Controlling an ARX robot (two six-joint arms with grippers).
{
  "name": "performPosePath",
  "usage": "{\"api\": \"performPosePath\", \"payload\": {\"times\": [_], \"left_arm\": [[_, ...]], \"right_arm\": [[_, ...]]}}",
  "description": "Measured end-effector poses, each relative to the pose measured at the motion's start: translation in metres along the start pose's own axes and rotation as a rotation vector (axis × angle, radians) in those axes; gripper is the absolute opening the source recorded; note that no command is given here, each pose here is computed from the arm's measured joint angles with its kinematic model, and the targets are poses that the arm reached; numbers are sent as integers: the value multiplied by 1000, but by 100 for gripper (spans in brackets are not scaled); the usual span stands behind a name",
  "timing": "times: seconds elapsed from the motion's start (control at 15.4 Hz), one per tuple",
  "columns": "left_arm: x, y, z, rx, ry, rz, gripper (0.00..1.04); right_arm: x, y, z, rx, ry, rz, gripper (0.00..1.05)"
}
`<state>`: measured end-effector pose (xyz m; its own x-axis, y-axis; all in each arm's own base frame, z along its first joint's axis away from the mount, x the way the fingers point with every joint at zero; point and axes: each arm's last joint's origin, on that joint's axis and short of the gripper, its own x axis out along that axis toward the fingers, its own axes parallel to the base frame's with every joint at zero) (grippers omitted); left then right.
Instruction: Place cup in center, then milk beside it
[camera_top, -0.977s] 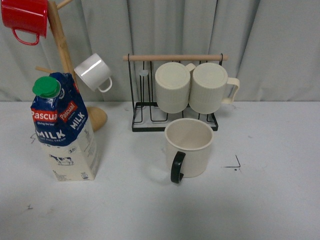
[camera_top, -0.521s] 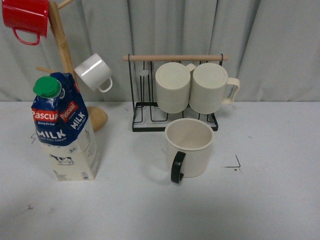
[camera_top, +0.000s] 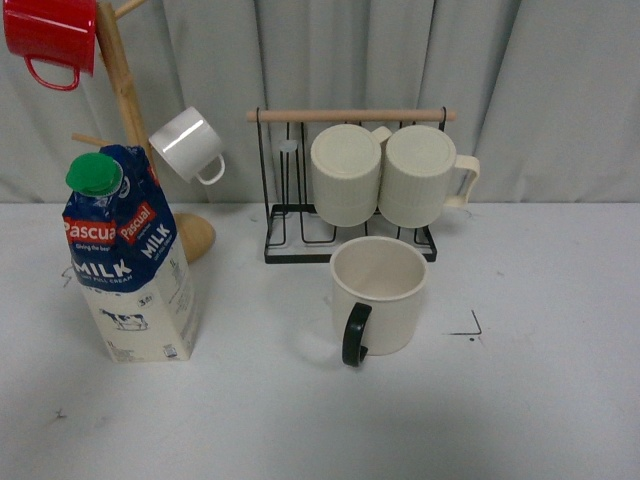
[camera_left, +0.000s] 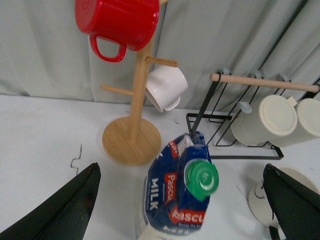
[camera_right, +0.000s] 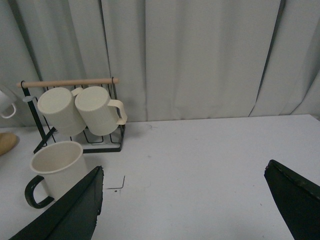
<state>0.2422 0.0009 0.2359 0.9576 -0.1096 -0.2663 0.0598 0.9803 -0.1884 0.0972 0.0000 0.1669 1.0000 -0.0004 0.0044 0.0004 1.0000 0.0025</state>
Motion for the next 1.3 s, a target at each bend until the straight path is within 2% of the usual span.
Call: {"api": "performPosePath", "payload": {"times": [0.13, 0.26, 0.52, 0.59, 0.91, 1.24, 1.3], "left_arm": [[27, -4, 11, 36, 33, -35, 98], [46, -11, 8, 82, 70, -66, 98], [75, -11, -7, 151, 128, -40, 98], [91, -18, -21, 188, 166, -46, 98], [102, -16, -29, 221, 170, 5, 98], [115, -14, -49, 245, 222, 55, 97], [115, -14, -50, 245, 224, 58, 89]], "right_arm": [[0, 0, 0, 0, 0, 0, 98], [0, 0, 0, 0, 0, 0, 98], [0, 0, 0, 0, 0, 0, 98], [0, 0, 0, 0, 0, 0, 98], [0, 0, 0, 0, 0, 0, 98], [0, 0, 0, 0, 0, 0, 98], [0, 0, 0, 0, 0, 0, 98]]}}
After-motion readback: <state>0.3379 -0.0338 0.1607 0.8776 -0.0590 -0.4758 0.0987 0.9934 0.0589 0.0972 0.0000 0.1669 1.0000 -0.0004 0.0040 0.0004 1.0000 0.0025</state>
